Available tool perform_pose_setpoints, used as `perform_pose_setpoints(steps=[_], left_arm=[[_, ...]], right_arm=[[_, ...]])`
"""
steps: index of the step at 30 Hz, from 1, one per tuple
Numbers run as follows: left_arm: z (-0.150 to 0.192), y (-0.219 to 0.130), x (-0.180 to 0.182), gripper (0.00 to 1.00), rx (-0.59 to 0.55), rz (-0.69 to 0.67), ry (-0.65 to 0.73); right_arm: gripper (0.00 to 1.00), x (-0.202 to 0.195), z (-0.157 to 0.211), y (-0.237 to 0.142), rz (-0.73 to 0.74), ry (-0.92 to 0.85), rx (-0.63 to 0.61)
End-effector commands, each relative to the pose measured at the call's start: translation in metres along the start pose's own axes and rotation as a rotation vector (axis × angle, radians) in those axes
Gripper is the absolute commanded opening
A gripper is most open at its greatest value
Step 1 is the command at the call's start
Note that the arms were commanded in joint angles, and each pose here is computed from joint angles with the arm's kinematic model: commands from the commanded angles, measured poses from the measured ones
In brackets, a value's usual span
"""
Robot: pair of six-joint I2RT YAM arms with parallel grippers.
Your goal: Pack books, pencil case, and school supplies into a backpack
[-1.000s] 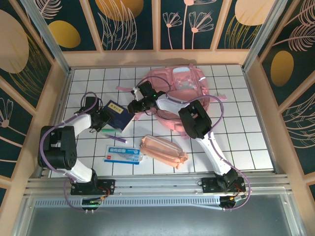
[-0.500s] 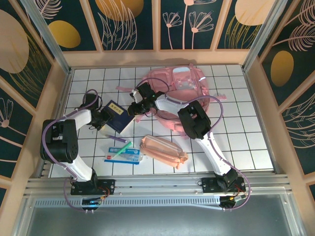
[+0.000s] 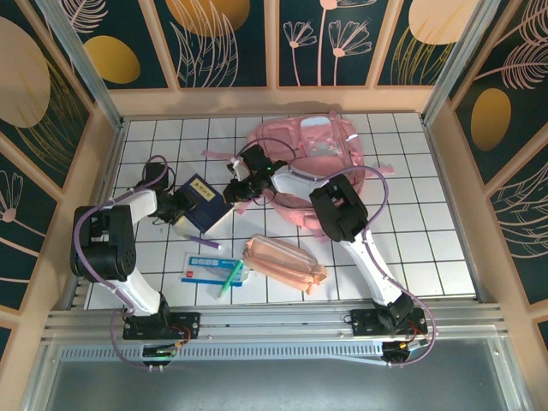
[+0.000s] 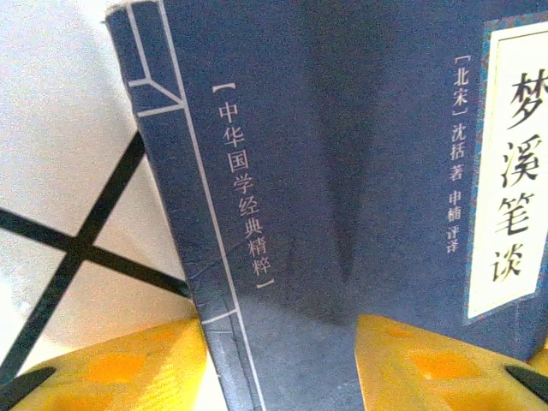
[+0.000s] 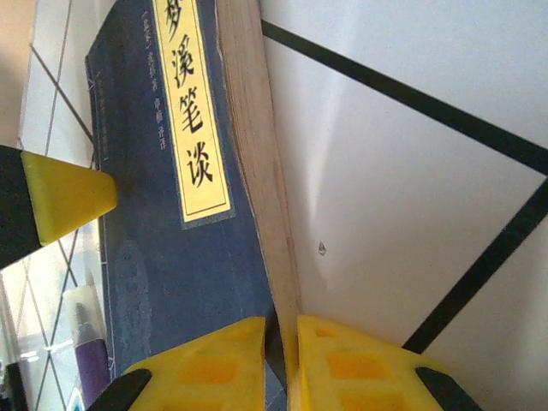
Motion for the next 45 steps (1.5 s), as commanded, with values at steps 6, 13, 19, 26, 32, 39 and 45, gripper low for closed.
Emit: perform_pose_setpoints(steps=[6, 13, 19, 26, 32, 39, 45], left_arm=[[-0.007, 0.003, -0.084, 0.46, -0.025, 0.434, 0.151], [-0.007, -0.005, -0.088, 0.41, -0.046, 0.461, 0.153], [-0.007, -0.019, -0.091, 0.21, -0.082, 0.469, 0.184], [-0.031, -0.063, -0.101, 0.00, -0.206, 0.416, 0.225], [-0.031, -0.144, -0.148, 0.00, -0.297, 0.627, 0.316], [0.037, -0.181, -0.195, 0.00, -0.113, 0.906, 0.456], [0.099, -0.205, -0.239, 0.00, 0.041, 1.098, 0.601]], right_arm=[[0.12, -0.005, 0.039, 0.001, -0.078, 0.137, 0.114], [0.11, -0.008, 0.039, -0.002, -0.076, 0.147, 0.110], [0.15, -0.003, 0.031, -0.011, -0.074, 0.156, 0.079], [0.30, 0.022, -0.008, -0.073, -0.045, 0.190, -0.102], [0.46, 0.052, -0.035, -0.151, 0.027, 0.158, -0.317], [0.99, 0.074, -0.011, -0.250, -0.017, 0.054, -0.462], [0.98, 0.110, 0.050, -0.304, -0.331, -0.079, -0.357]])
Point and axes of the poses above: each hand's point on the last joint's axis, 136 mm out from that joint toward the fingers, its own y axis out along the fingers, its own x axis along the line the jaws close on, z = x × y, the point moved 1 cm from there along -y, back along the fingers, and after that the axes turned 8 degrees about y, right-handed, at the moved point
